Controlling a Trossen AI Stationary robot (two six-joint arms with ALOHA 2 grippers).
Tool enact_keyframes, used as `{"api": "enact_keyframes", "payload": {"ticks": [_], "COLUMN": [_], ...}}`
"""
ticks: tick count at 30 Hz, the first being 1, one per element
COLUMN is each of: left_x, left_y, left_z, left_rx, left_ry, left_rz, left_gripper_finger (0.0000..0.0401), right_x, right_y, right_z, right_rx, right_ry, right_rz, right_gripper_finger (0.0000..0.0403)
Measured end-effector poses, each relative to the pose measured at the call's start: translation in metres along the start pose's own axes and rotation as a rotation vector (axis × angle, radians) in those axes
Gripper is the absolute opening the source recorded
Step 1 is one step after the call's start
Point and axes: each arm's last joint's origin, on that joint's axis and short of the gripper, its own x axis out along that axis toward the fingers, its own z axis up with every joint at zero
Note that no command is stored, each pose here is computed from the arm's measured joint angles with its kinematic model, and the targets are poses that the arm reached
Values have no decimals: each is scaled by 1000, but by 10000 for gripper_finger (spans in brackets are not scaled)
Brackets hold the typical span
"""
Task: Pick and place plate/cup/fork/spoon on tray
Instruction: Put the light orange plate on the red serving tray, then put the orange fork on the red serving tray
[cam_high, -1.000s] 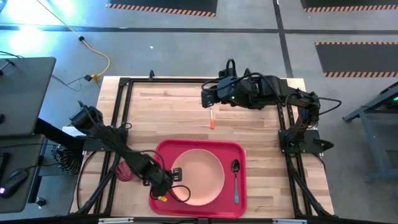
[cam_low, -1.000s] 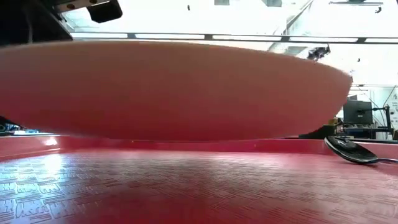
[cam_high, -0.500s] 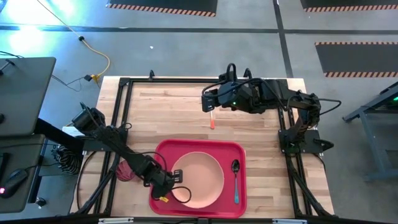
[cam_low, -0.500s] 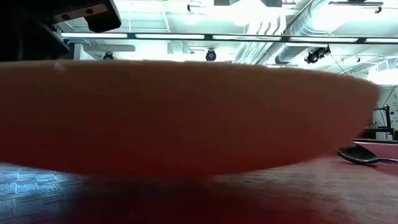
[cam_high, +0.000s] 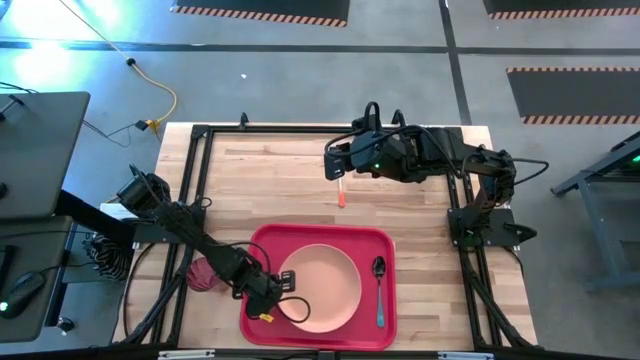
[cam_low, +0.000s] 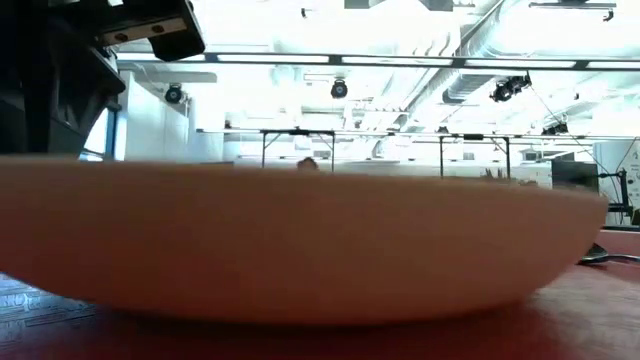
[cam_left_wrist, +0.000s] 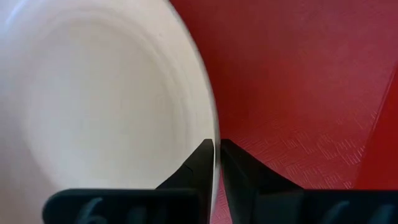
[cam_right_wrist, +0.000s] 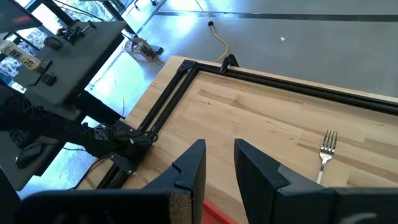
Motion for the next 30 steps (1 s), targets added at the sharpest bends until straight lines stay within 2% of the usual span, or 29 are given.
{"api": "enact_keyframes", "payload": {"ticks": [15,21,27,30], "left_x": [-1,-12,-31,-43], "left_y": [-1,-4,-6,-7], "left_z": [0,0,-3,-7], "left_rx": [-35,-40,-130,-191], "left_ry": [55,64,57,79], "left_rz": [41,41,47,60], "left_gripper_finger": [24,19,19,19], "right_x": [0,0,0,0], "right_y": [-1,-3,-3,-3], "right_z": [-1,-1,-1,-2], "right_rx": [-10,-21,-17,30], "right_ry": [7,16,18,22], "right_rz": [-9,-25,-26,-27], "right_gripper_finger": [76,76,76,76]}}
